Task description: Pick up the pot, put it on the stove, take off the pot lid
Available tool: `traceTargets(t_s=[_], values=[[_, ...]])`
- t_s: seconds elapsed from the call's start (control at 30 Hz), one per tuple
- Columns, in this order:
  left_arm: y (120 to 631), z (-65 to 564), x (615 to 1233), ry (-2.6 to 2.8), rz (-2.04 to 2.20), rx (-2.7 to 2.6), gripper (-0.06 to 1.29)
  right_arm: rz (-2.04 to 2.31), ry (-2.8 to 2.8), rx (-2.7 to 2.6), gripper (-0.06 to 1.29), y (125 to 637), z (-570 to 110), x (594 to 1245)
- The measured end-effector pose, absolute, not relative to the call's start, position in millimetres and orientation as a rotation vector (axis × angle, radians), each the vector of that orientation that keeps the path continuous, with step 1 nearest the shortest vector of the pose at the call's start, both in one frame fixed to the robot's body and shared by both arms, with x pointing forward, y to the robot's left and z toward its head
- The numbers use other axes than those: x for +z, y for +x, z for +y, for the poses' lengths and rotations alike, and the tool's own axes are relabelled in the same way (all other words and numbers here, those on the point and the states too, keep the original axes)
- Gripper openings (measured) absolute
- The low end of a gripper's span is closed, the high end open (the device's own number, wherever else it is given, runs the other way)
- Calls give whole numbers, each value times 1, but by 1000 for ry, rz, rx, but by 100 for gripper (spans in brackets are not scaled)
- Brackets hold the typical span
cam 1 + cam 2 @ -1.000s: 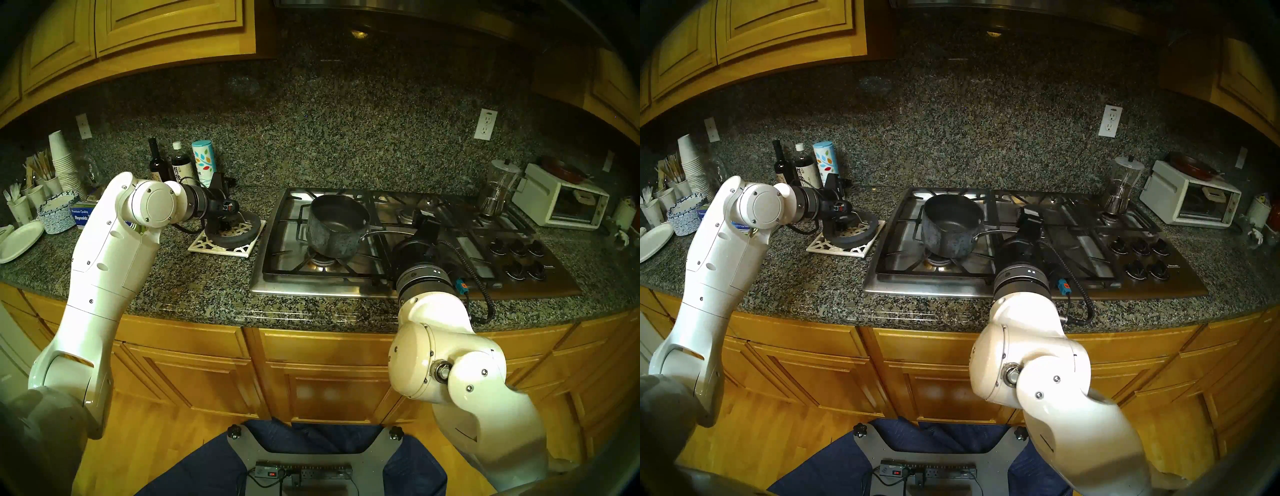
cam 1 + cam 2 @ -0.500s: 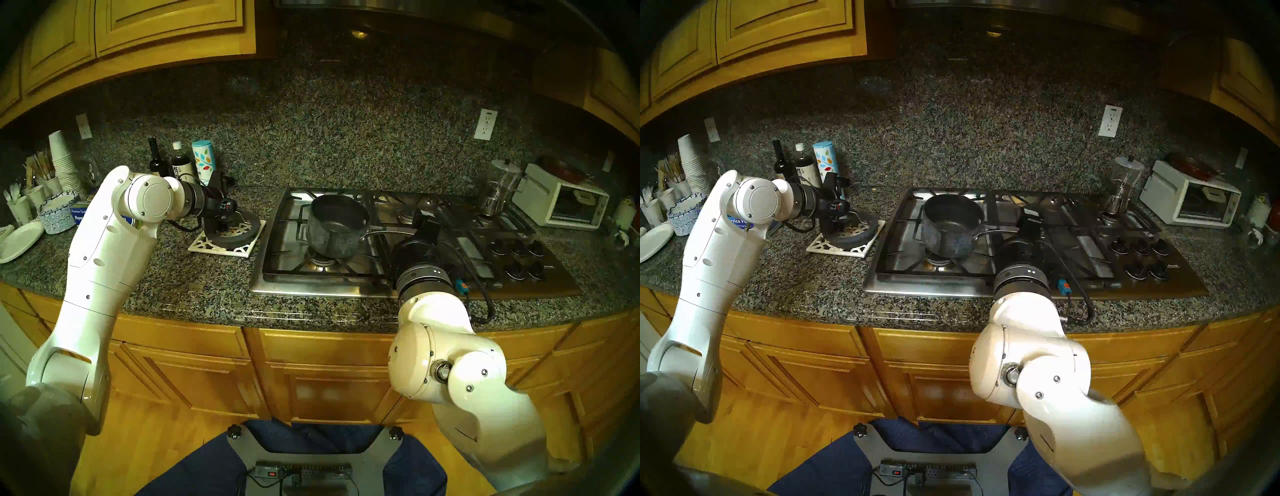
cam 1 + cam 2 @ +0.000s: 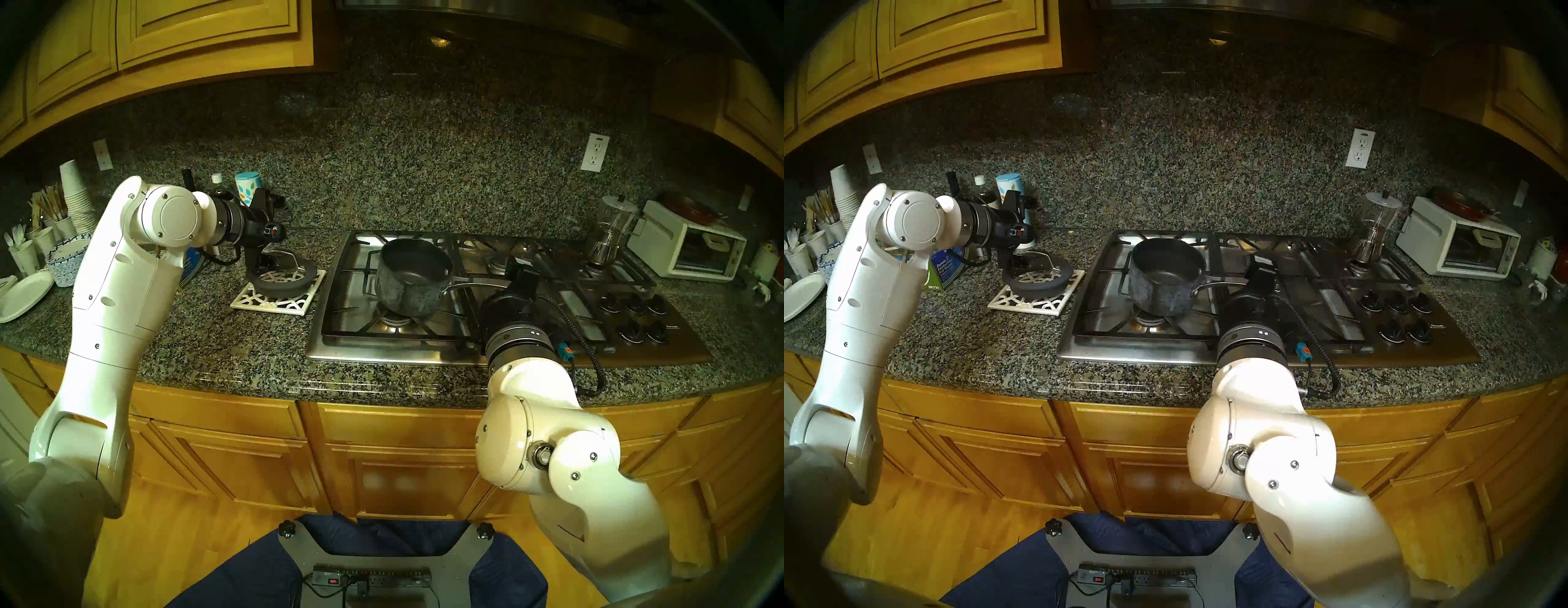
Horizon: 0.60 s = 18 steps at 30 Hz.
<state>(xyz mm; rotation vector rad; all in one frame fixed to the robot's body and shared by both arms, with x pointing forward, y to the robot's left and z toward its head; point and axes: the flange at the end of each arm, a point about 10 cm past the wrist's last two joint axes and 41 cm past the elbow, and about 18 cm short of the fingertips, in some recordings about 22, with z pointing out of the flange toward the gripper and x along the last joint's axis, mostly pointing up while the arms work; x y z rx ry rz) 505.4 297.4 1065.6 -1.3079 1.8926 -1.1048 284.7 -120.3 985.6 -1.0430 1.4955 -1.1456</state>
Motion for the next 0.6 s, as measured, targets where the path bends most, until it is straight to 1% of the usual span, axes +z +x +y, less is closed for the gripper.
traceTargets(t_s=[0.6], values=[[506, 290, 1058, -1328, 1926, -1111, 124, 1495, -1043, -1146, 123, 285, -120, 986]])
